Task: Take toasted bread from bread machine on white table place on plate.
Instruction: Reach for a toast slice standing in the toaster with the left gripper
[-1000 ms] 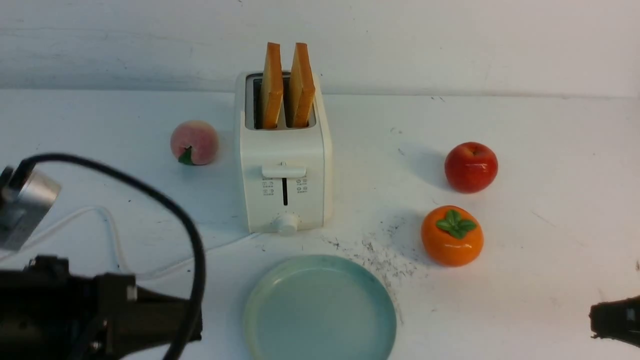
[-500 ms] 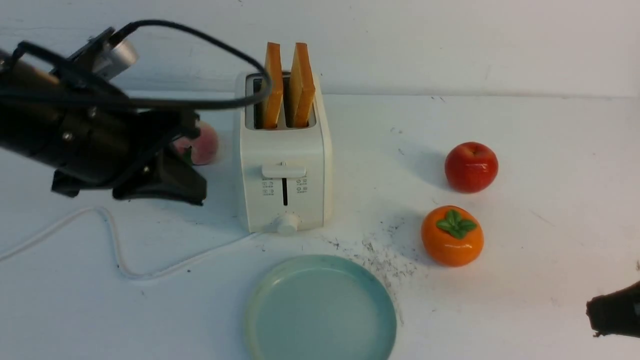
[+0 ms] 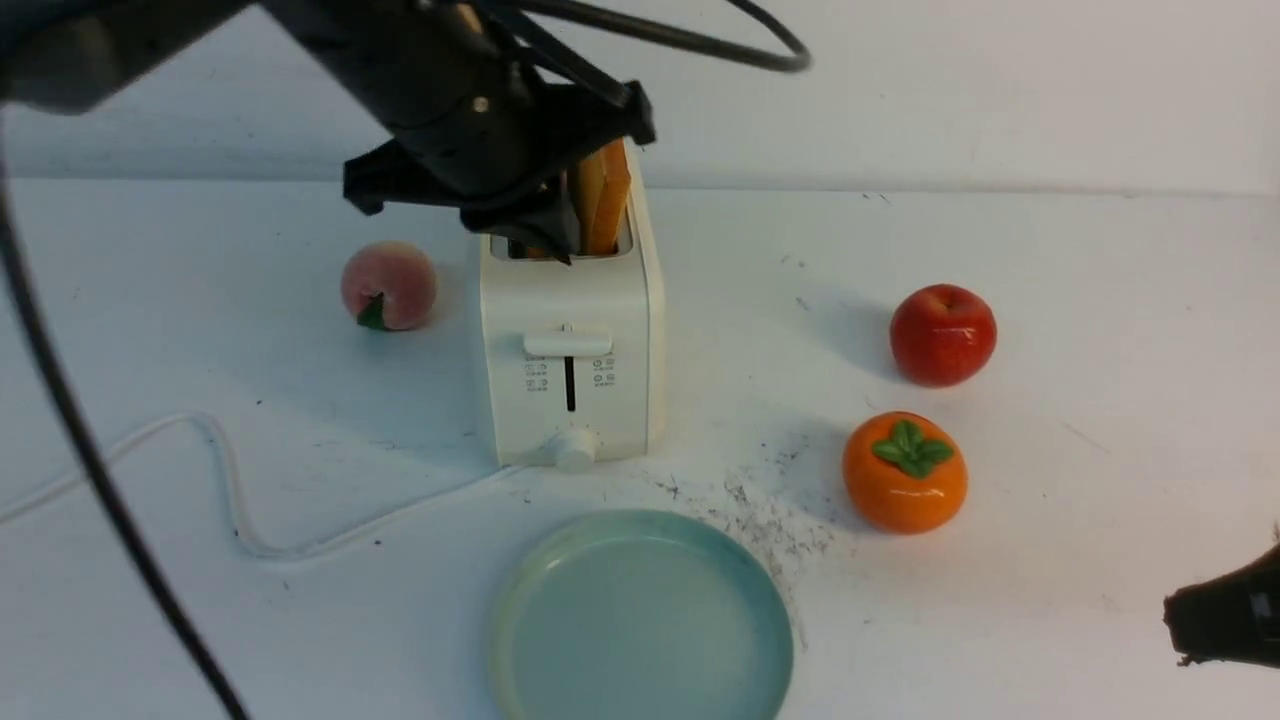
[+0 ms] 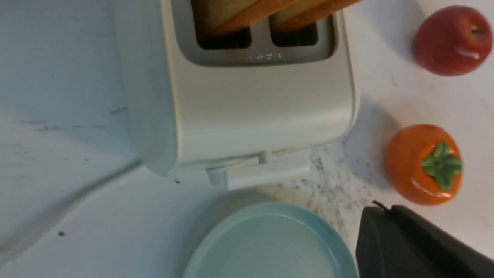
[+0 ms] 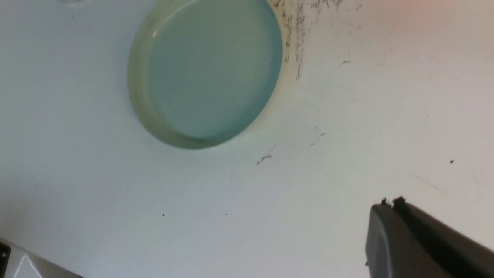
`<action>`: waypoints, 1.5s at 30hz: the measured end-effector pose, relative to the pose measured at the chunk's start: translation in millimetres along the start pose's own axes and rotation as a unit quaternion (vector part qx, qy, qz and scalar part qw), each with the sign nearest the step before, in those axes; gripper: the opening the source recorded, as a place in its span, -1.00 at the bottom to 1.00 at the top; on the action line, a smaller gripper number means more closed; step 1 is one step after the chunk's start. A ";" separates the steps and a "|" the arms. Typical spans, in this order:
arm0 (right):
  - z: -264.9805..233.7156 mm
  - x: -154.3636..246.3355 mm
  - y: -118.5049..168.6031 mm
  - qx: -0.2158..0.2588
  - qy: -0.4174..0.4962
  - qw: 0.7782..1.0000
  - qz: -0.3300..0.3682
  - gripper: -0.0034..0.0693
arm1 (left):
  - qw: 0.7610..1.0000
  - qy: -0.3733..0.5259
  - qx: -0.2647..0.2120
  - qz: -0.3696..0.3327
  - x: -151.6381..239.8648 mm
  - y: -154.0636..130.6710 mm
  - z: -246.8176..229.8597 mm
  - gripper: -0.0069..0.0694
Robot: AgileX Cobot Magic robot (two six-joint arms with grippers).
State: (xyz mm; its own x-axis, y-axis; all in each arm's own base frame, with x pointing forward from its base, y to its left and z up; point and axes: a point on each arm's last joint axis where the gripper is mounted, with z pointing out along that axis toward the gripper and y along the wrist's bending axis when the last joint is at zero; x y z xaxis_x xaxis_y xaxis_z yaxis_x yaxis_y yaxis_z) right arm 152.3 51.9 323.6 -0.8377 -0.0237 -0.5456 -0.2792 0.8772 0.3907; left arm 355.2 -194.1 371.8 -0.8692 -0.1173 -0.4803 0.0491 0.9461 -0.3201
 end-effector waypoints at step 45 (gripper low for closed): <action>2.0 0.2 -1.9 0.005 -0.003 1.000 -0.007 -0.76 | 0.947 -0.180 -0.207 0.167 -33.5 -12.9 71.1 -0.07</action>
State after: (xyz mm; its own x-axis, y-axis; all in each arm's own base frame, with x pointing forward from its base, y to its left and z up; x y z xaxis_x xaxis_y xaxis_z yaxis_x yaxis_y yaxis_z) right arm 153.5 51.2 321.3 -0.8305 -0.0334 -0.5561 -0.2871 0.8811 0.3759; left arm 418.6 -223.9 334.0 -0.6115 0.1851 -0.7693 0.0301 0.9770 0.2111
